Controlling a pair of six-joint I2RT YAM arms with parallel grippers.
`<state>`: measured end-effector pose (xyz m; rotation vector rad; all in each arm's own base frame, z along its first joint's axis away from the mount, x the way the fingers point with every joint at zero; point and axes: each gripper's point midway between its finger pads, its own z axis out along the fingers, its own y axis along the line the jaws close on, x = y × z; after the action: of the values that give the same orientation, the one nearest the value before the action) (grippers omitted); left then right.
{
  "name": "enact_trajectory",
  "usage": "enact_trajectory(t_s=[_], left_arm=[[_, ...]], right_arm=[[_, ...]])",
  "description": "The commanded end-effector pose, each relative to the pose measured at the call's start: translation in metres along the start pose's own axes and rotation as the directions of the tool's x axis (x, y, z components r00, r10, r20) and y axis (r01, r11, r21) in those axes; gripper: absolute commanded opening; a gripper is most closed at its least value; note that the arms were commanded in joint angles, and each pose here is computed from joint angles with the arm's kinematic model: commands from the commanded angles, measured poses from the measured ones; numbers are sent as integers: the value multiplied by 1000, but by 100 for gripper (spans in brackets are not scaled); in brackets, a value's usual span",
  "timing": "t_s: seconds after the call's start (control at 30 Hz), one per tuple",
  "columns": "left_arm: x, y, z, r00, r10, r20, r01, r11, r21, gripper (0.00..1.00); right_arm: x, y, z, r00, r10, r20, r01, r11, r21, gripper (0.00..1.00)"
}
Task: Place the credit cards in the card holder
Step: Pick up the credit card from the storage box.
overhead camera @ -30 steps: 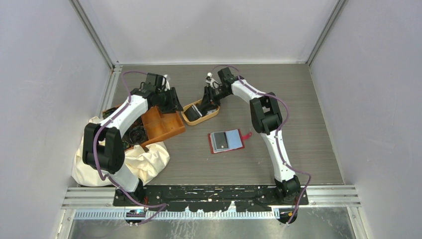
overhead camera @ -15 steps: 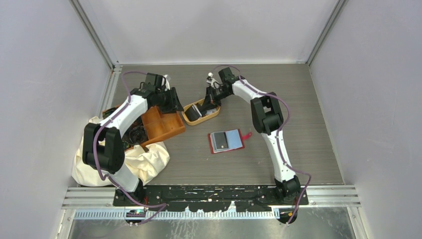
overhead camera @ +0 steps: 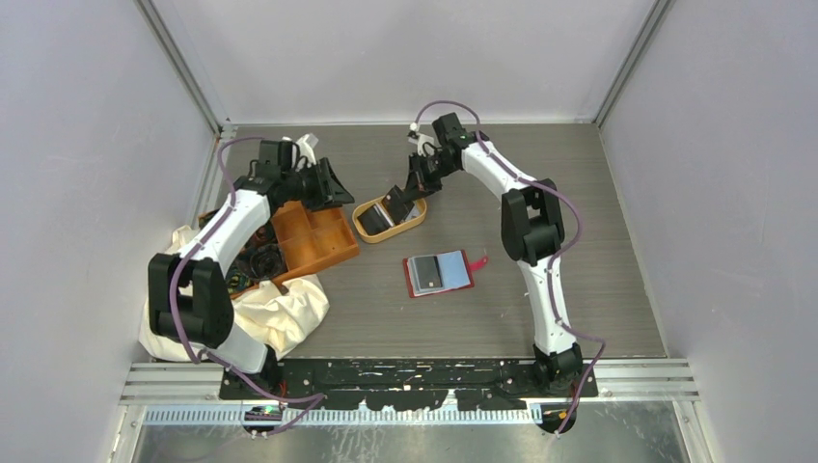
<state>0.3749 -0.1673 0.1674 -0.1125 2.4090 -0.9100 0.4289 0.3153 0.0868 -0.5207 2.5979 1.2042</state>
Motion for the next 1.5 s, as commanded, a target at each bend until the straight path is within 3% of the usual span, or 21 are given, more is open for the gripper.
enact_trajectory(t_s=[0.0,0.2,0.63,0.7,0.87,1.23,1.37,1.47], left_arm=[[-18,-37,-23,992,69,106,-86,982,169,43],[-18,-42,-29,989,83,121,-107,974,202,43],[-16,-45,-31,989,88,115,-112,969,221,43],[-16,-45,-31,989,89,116,-113,968,222,43],[-16,-46,-32,989,89,115,-114,967,227,43],[-20,-68,-44,981,103,163,-154,925,346,45],[-22,-82,-63,950,180,257,-262,904,338,47],[-20,-97,-81,886,282,367,-390,883,262,49]], right_arm=[[-21,20,-36,986,-150,69,145,987,74,1],[-12,11,-22,991,-132,30,130,989,72,2],[-8,-2,-15,995,-104,2,103,992,76,19],[-8,-4,-15,996,-94,2,94,993,74,18],[-9,-7,-18,996,-87,6,86,994,72,2],[-33,15,-87,979,-126,162,116,991,68,1],[-26,39,-112,969,-125,212,130,991,-12,1],[-10,65,-127,959,-143,245,168,982,-84,1]])
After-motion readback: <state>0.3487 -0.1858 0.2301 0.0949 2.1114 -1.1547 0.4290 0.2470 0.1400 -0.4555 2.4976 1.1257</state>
